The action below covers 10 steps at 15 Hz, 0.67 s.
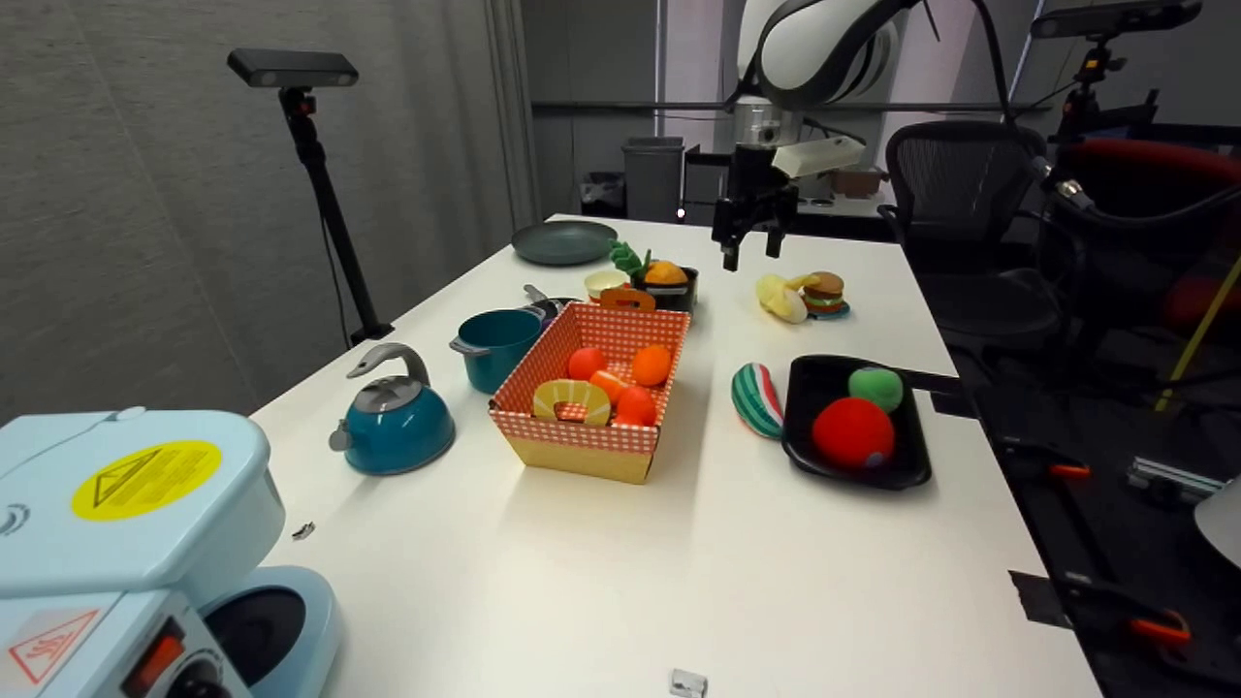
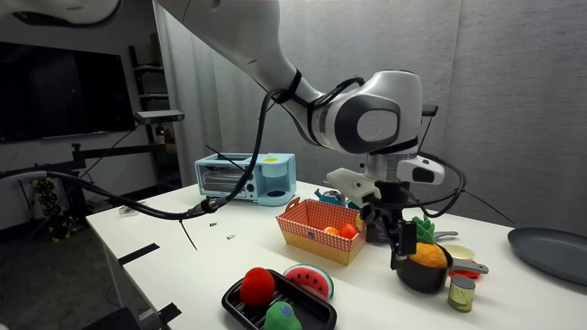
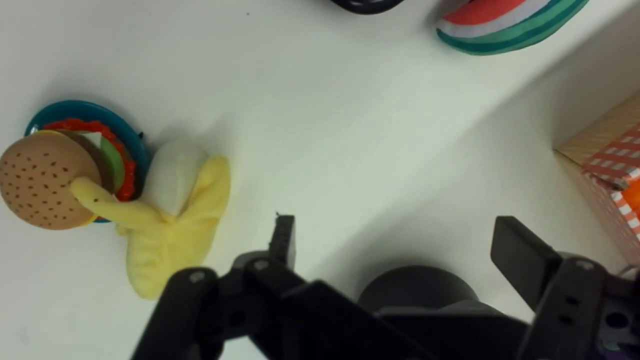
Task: Put the pineapple plush in the black pot, put the banana plush inside the basket
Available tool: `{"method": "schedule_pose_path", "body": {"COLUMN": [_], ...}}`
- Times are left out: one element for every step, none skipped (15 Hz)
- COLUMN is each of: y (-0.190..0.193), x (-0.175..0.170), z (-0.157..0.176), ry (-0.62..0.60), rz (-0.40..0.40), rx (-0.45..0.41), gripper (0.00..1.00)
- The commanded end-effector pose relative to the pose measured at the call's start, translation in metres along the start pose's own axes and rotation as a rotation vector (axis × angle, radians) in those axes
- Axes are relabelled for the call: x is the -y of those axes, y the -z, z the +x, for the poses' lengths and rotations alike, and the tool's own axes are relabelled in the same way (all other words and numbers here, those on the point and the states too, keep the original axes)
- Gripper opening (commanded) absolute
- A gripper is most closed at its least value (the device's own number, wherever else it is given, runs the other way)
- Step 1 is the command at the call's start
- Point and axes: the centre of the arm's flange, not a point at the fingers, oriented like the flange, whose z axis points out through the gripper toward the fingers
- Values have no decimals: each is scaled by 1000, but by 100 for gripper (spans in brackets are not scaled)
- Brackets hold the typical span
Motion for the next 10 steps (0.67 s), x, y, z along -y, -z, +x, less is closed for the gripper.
{"method": "schedule_pose_path", "body": {"y": [6, 5, 4, 2, 1, -1, -2, -3, -4, -5], "x": [-26, -32, -37, -44, -50, -57, -64, -72, -79, -89], "z": [-21, -22, -23, -24, -24, -24, -24, -24, -23, -24], "ry": [-56, -66, -74, -85, -99, -113, -129, -153, -172, -196], "rz": [32, 32, 33, 35, 36, 39, 42, 47, 51, 57], "rx": [-15, -13, -12, -15, -17, -18, -20, -25, -25, -29], "gripper": [100, 100, 100, 100, 100, 100, 100, 100, 100, 100]}}
